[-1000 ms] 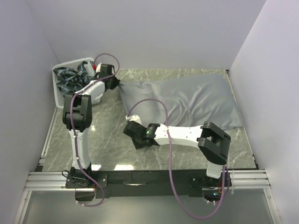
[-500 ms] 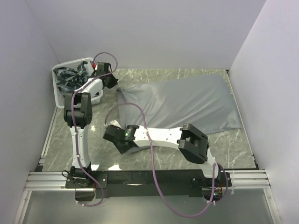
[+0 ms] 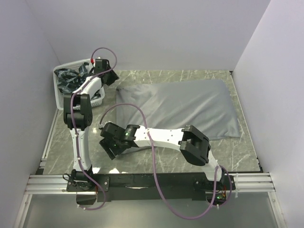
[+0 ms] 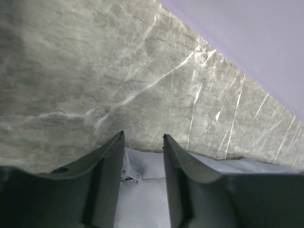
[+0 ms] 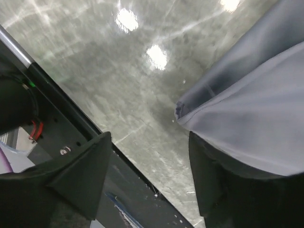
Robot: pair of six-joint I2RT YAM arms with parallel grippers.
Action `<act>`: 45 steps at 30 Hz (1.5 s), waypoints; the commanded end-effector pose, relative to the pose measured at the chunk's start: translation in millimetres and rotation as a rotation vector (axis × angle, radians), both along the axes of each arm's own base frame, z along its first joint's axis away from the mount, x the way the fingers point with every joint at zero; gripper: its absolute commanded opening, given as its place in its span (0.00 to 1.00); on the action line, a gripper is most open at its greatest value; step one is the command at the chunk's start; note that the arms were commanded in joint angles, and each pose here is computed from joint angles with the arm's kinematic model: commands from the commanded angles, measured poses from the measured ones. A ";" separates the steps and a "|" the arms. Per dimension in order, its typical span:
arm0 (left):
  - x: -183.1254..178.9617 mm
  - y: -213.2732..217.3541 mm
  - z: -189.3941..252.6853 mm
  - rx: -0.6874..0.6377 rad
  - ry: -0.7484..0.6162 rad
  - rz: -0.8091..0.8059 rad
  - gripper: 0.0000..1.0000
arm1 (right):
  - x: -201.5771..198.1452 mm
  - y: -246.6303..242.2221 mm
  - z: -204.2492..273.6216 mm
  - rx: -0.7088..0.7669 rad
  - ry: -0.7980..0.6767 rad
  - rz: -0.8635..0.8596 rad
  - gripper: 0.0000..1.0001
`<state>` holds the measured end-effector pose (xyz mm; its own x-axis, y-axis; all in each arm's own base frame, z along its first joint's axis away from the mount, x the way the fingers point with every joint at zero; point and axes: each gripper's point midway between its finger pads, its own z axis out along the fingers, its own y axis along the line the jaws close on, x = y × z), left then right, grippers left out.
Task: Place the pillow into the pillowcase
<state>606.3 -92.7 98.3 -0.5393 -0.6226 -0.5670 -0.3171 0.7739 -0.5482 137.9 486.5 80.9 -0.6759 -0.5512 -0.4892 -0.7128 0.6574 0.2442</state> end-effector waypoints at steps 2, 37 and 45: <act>13.0 2.9 84.5 -0.014 -0.171 -0.029 0.53 | -4.8 10.2 34.2 0.123 -0.026 0.055 0.82; -268.6 -144.5 120.9 0.068 -0.219 -0.355 0.99 | 137.5 -291.9 147.8 0.469 -0.380 -0.858 1.00; -285.3 -143.8 113.4 -0.011 -0.251 -0.362 0.99 | 140.9 -297.0 125.0 0.416 -0.380 -0.886 1.00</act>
